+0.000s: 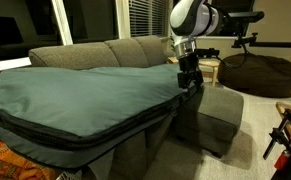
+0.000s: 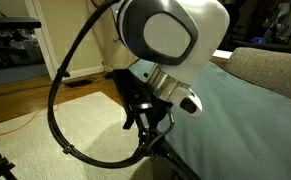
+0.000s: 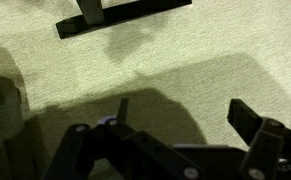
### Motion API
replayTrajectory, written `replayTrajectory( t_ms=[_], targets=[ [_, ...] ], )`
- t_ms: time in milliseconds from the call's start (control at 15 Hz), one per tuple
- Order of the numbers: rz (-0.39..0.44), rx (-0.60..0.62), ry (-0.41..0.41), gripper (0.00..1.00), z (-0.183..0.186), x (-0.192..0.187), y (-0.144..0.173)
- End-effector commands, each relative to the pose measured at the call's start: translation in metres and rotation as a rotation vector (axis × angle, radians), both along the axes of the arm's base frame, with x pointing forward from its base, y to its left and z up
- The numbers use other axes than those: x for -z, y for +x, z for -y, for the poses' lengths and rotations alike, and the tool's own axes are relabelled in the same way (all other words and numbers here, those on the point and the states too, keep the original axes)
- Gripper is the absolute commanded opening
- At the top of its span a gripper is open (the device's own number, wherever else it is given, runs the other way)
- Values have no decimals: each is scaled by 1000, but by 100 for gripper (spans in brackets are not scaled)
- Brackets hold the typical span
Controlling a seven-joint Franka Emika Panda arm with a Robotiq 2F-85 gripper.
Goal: Unzip the object
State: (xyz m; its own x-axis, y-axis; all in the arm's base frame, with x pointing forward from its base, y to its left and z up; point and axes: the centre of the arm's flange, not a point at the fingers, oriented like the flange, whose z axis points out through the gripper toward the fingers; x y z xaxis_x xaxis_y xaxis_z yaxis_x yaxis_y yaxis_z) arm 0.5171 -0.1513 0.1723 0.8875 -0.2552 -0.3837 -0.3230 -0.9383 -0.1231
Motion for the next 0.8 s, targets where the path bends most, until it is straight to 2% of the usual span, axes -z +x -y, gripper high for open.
replayTrajectory(
  t_ms=[0, 400, 733],
  targets=[
    [-1, -30, 43, 100, 2, 11, 4],
    [66, -35, 85, 100, -5, 24, -3],
    [118, -25, 101, 100, 4, 35, -10]
  ],
)
